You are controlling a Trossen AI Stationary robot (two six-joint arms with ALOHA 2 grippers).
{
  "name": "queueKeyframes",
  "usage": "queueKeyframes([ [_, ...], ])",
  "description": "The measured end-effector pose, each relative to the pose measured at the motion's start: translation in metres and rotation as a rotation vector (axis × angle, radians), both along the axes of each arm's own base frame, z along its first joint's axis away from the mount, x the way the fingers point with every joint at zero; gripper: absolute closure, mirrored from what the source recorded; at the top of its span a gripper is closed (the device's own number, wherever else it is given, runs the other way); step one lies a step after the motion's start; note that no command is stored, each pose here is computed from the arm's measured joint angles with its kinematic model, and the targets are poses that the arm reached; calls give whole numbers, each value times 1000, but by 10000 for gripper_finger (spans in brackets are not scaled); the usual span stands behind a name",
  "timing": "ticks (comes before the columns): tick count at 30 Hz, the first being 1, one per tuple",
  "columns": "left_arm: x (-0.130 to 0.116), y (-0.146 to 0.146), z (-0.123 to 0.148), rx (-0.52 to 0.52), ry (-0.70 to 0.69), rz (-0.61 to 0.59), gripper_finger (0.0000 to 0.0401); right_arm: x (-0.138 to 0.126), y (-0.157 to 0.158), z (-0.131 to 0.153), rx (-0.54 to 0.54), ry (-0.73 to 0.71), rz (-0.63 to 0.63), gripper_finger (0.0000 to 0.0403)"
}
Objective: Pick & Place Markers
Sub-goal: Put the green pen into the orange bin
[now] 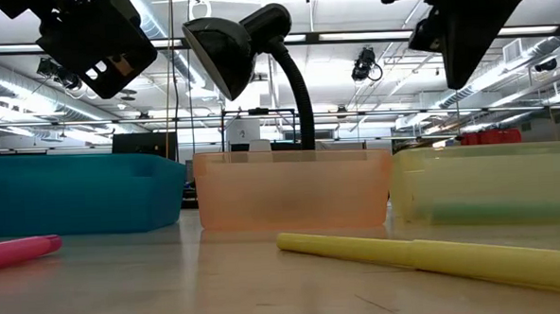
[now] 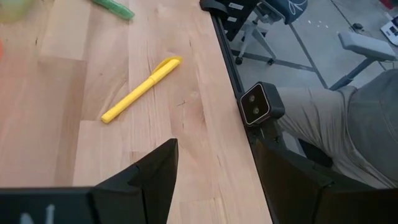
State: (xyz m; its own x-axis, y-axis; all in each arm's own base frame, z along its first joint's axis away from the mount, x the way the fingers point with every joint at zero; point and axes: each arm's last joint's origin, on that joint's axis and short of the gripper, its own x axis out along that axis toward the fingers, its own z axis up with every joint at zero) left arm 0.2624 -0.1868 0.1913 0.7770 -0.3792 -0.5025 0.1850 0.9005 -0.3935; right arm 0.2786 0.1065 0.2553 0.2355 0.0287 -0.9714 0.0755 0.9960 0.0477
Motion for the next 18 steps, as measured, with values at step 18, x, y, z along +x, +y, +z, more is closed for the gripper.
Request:
queueKeyframes([
  [18,0,0,0,1,3,1,179,4,31,5,126,-138,151,299],
])
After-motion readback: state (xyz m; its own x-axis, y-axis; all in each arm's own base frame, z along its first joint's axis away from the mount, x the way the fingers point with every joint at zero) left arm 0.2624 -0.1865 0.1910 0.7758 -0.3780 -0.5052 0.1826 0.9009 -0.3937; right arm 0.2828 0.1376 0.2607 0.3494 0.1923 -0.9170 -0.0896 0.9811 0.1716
